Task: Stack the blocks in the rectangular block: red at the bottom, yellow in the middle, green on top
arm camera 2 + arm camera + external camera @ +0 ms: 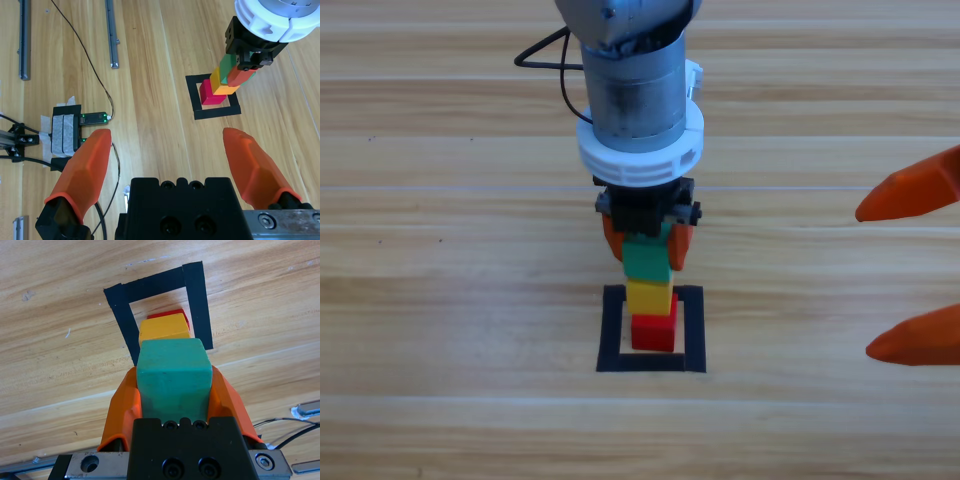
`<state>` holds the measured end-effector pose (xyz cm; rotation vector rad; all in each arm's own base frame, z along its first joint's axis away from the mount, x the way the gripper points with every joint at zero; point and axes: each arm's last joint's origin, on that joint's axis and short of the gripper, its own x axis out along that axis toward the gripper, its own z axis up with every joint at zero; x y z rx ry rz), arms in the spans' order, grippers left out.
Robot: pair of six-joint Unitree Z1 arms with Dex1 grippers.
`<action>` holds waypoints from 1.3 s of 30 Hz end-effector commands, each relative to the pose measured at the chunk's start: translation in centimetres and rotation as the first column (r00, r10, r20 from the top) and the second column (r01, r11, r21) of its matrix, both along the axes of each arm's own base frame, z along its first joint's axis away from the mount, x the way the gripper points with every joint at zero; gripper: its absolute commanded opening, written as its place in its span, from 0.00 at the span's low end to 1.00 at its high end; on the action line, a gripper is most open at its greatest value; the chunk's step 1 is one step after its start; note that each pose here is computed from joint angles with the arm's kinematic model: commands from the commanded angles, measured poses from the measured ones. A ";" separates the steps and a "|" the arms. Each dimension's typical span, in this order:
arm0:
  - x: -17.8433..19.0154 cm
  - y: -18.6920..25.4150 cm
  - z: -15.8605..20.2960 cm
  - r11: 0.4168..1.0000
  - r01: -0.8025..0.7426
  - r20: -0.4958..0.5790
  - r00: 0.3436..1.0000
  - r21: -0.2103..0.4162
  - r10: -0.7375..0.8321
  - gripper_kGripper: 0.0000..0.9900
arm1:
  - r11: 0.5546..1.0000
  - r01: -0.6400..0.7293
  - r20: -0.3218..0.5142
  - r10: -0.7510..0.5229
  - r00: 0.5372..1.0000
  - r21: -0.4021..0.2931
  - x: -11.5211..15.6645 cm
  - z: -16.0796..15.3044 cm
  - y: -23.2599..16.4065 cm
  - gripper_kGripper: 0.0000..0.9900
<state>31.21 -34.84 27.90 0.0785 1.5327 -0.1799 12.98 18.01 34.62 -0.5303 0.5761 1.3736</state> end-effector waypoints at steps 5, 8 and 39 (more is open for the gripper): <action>-0.5 -1.4 -2.9 0.998 0.019 -0.041 0.999 0.064 -0.016 0.00 | 0.998 -0.046 -0.043 0.045 0.998 -0.031 0.1 -0.9 1.2 1.00; -0.6 -1.4 -3.0 0.998 0.021 -0.044 0.999 0.067 -0.018 0.00 | 0.998 -0.047 -0.044 0.046 0.998 -0.030 0.1 -0.9 1.2 1.00; -0.9 -1.9 -3.8 0.996 0.022 -0.043 0.999 0.091 -0.018 0.00 | 0.998 -0.051 -0.045 0.049 0.998 -0.031 0.1 -0.9 1.3 1.00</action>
